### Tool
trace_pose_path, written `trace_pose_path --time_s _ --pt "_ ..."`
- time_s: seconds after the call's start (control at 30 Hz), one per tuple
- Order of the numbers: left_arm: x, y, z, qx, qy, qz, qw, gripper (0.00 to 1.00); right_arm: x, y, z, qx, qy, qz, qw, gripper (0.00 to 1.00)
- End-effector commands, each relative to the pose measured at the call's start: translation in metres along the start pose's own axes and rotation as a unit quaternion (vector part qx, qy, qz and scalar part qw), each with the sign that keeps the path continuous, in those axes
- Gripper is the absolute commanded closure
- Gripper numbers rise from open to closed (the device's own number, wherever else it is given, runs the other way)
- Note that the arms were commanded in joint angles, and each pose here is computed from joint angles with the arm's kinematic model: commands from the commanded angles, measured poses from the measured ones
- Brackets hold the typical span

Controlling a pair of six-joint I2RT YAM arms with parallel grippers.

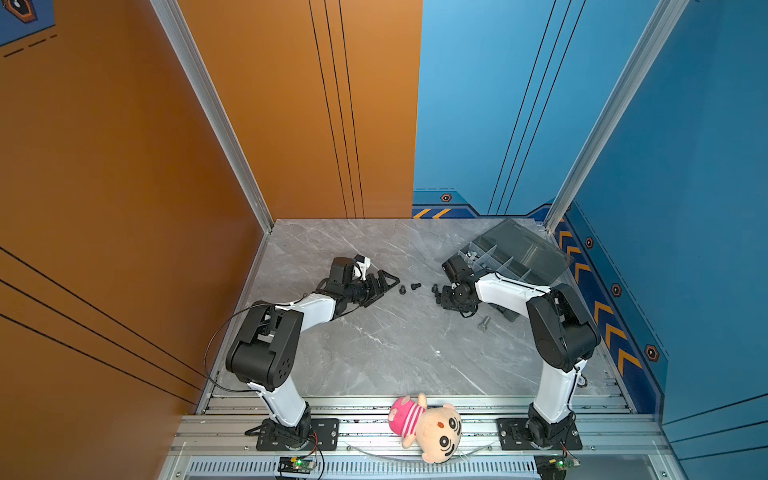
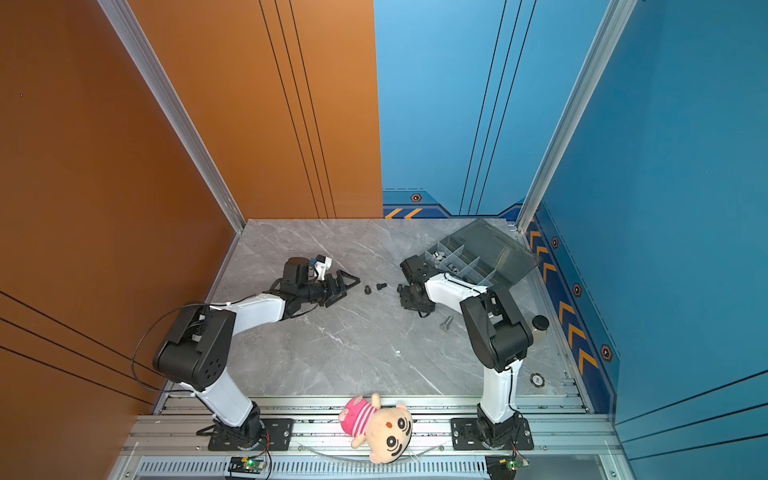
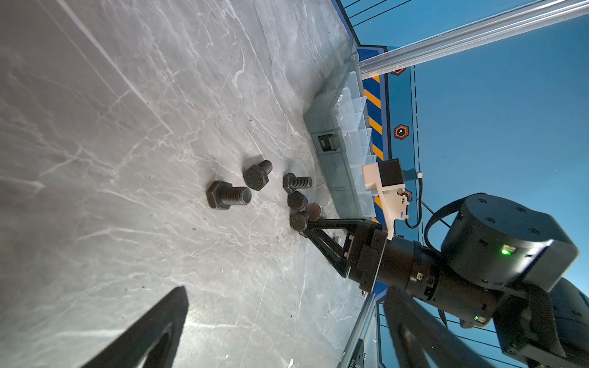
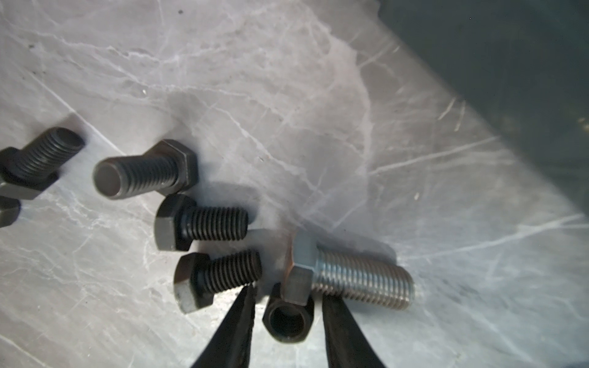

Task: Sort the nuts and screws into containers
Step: 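Lower the right gripper onto a black hex nut beside a silver bolt and close, then lift the black hex nut with the right gripper over the organizer box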

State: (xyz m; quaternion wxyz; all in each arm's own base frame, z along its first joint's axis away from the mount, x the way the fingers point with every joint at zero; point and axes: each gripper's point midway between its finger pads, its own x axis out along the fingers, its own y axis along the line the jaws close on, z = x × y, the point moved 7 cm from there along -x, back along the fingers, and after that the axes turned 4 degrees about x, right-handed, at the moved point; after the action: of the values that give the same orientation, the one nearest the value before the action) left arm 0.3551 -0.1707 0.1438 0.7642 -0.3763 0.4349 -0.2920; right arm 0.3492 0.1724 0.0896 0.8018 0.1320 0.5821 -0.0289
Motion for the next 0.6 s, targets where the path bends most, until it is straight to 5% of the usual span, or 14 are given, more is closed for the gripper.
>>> trace_pose_path --time_s 0.0,0.3,0.57 --pt "-0.001 0.003 0.000 0.004 0.005 -0.002 1.000 0.02 0.008 -0.009 -0.011 -0.014 0.025 -0.036 0.999 0.65" --pt "-0.001 0.003 -0.001 0.003 0.003 -0.003 1.000 0.02 -0.002 -0.010 -0.013 -0.017 0.022 -0.025 0.999 0.89" --pt "-0.002 0.002 -0.001 0.003 0.002 -0.004 1.000 0.02 -0.042 -0.008 0.001 -0.024 -0.011 0.029 0.999 0.94"
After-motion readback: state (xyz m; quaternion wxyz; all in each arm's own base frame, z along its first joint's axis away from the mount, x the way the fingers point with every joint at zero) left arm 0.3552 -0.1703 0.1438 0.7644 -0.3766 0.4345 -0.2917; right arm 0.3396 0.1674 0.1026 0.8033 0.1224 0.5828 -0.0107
